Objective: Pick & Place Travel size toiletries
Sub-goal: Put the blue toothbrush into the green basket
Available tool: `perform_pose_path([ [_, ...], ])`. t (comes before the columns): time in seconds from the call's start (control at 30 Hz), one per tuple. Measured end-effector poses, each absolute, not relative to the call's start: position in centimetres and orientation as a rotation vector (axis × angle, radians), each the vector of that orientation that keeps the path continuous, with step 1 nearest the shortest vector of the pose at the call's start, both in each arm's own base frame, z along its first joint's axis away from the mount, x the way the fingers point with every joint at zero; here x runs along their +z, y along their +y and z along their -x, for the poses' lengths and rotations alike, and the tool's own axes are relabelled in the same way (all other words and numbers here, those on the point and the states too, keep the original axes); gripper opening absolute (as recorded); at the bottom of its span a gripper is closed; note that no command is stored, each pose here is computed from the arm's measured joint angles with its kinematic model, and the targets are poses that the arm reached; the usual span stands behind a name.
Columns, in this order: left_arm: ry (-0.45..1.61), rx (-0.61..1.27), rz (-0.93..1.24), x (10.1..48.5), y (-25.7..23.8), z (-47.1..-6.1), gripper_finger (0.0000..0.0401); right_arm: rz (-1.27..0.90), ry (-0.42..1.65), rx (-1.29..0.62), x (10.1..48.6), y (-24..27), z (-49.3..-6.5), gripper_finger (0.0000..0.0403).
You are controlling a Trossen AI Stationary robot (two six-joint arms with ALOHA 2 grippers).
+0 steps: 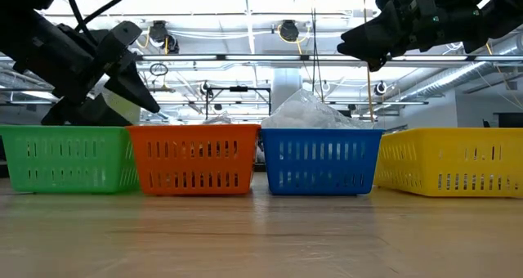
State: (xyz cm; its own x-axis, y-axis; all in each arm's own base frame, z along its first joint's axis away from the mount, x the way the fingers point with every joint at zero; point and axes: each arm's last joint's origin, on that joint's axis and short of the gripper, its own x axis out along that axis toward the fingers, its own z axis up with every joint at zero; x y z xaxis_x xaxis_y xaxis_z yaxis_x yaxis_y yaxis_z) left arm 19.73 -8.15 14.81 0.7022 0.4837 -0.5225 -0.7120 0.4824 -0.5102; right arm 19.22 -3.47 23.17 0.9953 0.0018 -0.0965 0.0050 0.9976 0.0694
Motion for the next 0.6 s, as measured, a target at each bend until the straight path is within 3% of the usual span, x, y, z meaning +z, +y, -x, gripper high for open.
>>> perform_pose_path([
  [0.27, 0.272, 0.723, 0.692, 17.3, -6.7, -19.4, 0.0315, -0.069, 0.097, -0.002, 23.2, -3.5, -19.2, 0.0155],
  [0.47, 0.243, 0.751, 0.525, 20.0, -3.6, -18.9, 0.0308, -0.069, 0.098, -0.001, 23.2, -3.5, -19.2, 0.0155],
  [0.6, 0.379, 0.749, 0.392, 20.2, -0.9, -18.5, 0.0293, -0.07, 0.101, -0.001, 23.1, -3.5, -19.2, 0.0155],
])
